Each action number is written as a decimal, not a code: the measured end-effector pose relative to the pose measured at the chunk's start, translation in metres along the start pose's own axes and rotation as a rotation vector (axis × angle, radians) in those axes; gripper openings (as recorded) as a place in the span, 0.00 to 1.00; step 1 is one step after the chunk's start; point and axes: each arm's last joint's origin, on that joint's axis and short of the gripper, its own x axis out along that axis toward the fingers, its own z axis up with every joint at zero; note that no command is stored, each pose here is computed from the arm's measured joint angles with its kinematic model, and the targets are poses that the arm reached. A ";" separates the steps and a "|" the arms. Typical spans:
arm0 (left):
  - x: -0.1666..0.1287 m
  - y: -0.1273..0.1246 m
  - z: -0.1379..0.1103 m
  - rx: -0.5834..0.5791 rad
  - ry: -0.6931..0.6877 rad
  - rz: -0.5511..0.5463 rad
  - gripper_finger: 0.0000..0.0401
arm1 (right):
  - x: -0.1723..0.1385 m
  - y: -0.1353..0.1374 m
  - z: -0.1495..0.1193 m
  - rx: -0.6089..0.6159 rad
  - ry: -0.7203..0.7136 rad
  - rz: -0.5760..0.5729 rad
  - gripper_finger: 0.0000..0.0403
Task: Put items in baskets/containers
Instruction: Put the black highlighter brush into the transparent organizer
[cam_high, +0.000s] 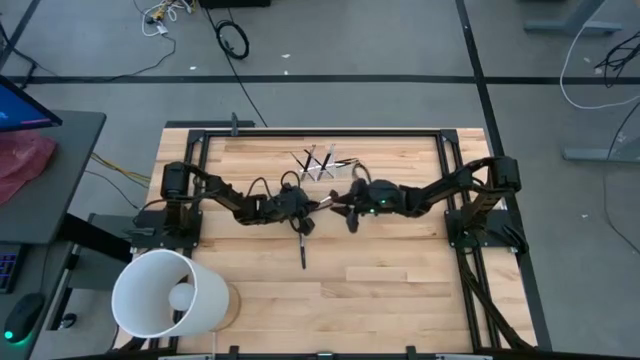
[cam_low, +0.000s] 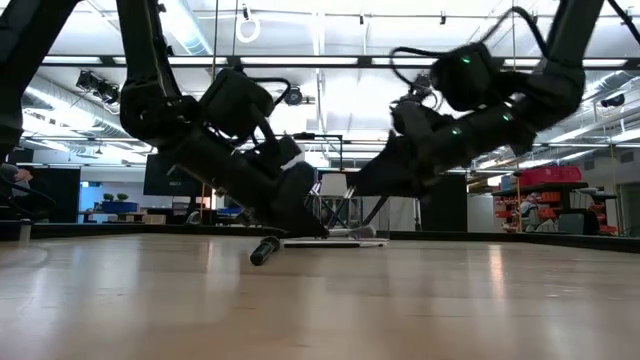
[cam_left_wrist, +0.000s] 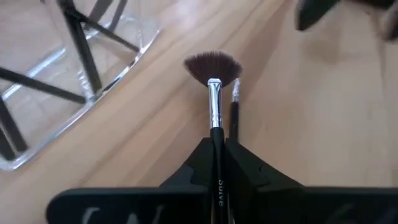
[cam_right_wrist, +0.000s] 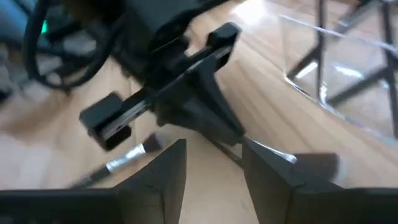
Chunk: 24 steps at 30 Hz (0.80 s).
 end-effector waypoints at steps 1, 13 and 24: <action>0.000 0.000 0.000 0.000 -0.001 0.000 0.06 | -0.003 -0.002 -0.003 0.046 -0.017 -0.005 0.39; 0.001 0.001 0.010 -0.008 -0.075 -0.022 0.06 | 0.025 -0.021 -0.032 0.300 0.004 -0.121 0.39; 0.001 0.002 0.010 0.007 -0.079 -0.011 0.05 | 0.049 -0.032 -0.020 0.308 -0.075 -0.072 0.39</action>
